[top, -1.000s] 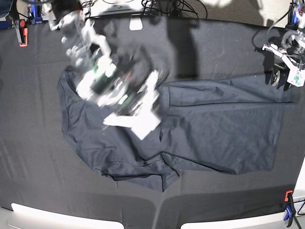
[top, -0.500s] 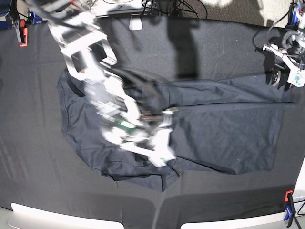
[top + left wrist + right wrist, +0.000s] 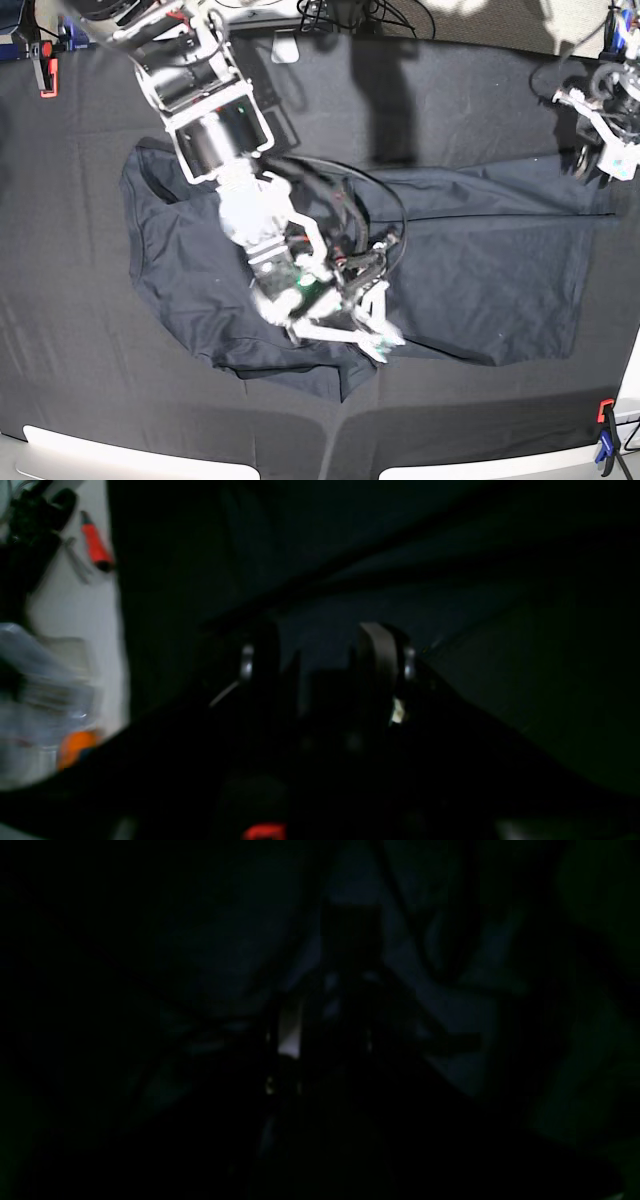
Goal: Layout the t-shirt on the table in an organized manner, then fold the t-shirt properly
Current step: 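Sweep the right gripper across the shirt middle to smooth wrinkles, then move the right gripper back to the shirt's collar corner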
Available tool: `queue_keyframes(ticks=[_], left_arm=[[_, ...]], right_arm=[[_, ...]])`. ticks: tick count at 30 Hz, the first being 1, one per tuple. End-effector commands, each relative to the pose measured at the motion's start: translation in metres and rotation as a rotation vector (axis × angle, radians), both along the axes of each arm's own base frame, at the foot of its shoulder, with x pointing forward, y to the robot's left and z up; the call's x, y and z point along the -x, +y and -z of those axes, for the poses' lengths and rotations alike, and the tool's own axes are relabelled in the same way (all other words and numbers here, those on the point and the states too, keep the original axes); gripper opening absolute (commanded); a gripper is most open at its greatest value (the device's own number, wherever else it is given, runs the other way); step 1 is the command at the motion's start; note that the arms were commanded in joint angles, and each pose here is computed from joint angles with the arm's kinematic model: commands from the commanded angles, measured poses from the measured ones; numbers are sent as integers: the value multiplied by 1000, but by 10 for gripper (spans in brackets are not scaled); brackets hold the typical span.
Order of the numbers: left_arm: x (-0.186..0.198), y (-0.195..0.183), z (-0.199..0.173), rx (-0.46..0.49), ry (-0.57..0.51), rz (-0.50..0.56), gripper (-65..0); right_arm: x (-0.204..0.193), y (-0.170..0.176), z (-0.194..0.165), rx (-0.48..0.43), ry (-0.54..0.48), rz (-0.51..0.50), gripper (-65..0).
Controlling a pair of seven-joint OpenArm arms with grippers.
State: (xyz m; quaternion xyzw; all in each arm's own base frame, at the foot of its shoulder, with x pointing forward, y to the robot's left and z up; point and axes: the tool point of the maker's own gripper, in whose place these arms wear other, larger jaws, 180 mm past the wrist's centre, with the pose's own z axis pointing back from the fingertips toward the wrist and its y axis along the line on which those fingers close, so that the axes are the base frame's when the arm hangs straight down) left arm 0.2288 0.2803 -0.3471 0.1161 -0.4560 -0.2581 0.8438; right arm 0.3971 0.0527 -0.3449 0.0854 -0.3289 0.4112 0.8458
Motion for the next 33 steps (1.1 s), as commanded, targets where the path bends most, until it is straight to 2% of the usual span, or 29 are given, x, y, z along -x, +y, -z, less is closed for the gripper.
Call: queue_keyframes(ticks=[1,3,6,9,16,22,25,33], left_arm=[[-5,6,-12,-46,-32,16,-420],[-4,13,-11,-116,-4,45,-420],[5,16,-7,-171,75,144,-419],[15,25,-6,-223,129,198,-419],[25,22,-6,-236,142,284,-412],[37,-2,29,-298,193,442,-413],[24,7,39,-350,172,408,-413],[-6,31,46,-314,137,346,-413]], right_arm=[[-9,4,-28,-22,-68,-36,-520],[-1,0,-41,-41,-87,-52,-520],[13,-15,-55,-29,-127,-63,-520],[32,-33,-54,-4,-154,-66,-520],[81,-57,-36,32,-136,-83,-520],[123,-56,-34,17,-116,-104,-520],[139,-65,-29,58,-116,-86,-520],[168,-108,-30,106,-101,-7,-520]])
